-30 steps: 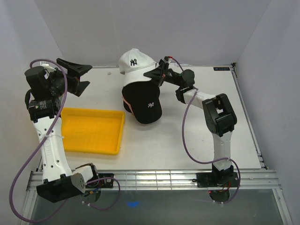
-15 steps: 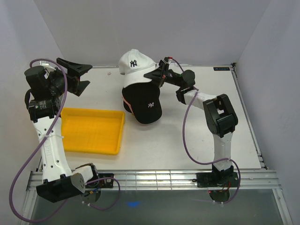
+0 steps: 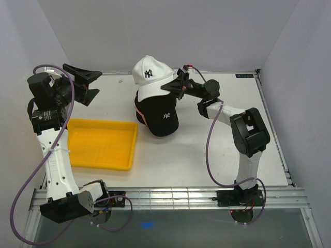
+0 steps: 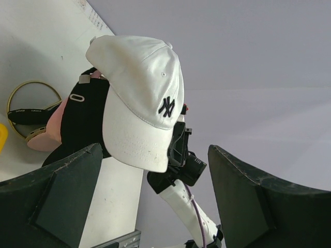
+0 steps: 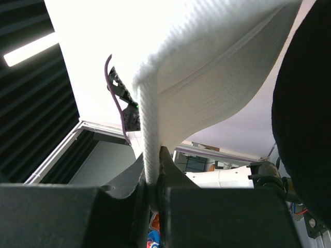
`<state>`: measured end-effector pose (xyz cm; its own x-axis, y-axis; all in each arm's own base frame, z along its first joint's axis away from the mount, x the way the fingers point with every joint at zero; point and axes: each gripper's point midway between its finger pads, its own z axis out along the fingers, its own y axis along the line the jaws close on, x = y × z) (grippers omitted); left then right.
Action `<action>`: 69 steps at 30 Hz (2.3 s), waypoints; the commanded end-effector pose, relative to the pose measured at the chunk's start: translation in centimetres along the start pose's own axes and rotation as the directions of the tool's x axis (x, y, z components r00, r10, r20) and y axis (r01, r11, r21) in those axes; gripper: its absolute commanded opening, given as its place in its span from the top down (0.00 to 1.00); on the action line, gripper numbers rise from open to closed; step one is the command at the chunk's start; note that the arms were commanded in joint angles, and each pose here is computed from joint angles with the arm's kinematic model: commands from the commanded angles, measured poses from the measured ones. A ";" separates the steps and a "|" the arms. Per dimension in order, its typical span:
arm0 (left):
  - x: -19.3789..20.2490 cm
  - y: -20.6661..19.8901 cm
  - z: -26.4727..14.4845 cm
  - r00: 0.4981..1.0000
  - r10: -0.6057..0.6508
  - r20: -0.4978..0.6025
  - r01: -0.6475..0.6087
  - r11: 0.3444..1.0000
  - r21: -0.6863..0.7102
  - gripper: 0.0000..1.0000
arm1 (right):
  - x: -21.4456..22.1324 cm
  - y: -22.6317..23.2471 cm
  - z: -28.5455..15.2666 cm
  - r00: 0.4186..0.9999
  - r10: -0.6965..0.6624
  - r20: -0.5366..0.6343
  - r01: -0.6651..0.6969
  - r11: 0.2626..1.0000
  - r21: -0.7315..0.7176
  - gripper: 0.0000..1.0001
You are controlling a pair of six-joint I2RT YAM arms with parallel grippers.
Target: Stack the hats
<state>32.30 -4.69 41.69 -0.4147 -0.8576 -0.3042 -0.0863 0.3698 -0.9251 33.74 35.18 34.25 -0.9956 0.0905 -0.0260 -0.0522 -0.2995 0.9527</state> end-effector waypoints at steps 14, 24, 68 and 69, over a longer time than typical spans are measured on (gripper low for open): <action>0.1 -1.9 -0.8 0.998 0.054 0.010 -0.054 0.997 0.050 0.07 | 9.3 10.8 -2.5 0.934 -0.306 -0.187 0.227 0.908 -0.353 0.92; 0.4 -2.1 -1.0 0.998 0.056 0.004 -0.056 0.997 0.058 0.07 | 11.1 8.1 -4.2 0.953 -0.251 -0.167 0.197 0.937 -0.288 0.92; 5.1 2.0 9.7 0.888 0.399 -0.226 -0.418 0.907 -0.041 0.11 | 8.4 -0.6 -6.0 0.999 -0.025 -0.047 0.027 0.999 0.028 0.73; 4.8 2.7 10.6 0.870 0.432 -0.239 -0.456 0.888 -0.056 0.11 | 8.4 -0.8 -6.0 0.999 -0.024 -0.045 0.026 0.999 0.035 0.73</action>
<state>39.30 -11.51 33.27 -0.6430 -0.6137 -0.4582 -0.0550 0.6337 -0.7717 27.25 31.47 28.34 -0.9876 0.0816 0.1340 0.1155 -0.2000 0.9730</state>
